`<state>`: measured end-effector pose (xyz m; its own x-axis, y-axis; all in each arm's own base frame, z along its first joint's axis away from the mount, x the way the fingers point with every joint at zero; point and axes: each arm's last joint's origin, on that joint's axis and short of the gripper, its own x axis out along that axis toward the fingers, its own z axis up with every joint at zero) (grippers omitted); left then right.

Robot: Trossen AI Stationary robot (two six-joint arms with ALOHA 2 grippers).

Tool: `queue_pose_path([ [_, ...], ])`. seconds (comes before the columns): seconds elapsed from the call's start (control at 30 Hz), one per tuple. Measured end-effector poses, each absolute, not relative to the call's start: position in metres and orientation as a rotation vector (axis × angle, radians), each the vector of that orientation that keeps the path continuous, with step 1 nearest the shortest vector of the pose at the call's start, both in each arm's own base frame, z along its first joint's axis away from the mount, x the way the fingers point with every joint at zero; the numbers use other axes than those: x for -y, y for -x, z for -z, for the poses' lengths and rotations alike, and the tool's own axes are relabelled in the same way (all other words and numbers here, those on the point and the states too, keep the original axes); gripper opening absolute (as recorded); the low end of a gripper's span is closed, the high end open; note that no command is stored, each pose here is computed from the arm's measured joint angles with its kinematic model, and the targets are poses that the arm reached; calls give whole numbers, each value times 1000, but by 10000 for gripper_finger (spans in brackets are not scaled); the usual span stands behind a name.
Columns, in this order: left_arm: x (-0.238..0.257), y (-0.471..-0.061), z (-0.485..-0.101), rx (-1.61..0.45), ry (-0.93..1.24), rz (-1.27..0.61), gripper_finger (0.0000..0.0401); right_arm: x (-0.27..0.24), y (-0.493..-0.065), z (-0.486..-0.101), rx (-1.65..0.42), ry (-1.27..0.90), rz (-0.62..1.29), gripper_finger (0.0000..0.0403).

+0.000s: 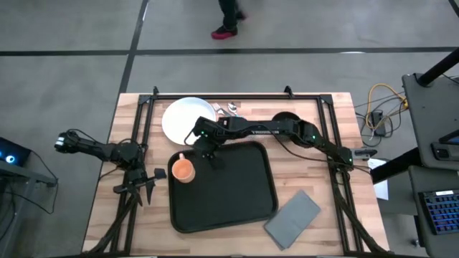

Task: Set up tray
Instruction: Put the white plate on the serving tray

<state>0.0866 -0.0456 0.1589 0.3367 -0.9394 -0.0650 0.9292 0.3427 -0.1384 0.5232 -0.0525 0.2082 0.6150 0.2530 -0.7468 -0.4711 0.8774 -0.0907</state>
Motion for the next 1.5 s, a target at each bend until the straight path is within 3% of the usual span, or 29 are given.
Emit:
queue_pose_path([
  [0.47,46,-87,-159,-142,81,1220,98,89,-515,-195,-856,282,-376,141],
  [0.97,46,-87,-159,-142,82,1220,98,95,-513,-184,-950,459,-207,141],
  [1.5,46,-87,-159,-142,81,1220,98,97,-515,-162,-887,506,-159,141],
])
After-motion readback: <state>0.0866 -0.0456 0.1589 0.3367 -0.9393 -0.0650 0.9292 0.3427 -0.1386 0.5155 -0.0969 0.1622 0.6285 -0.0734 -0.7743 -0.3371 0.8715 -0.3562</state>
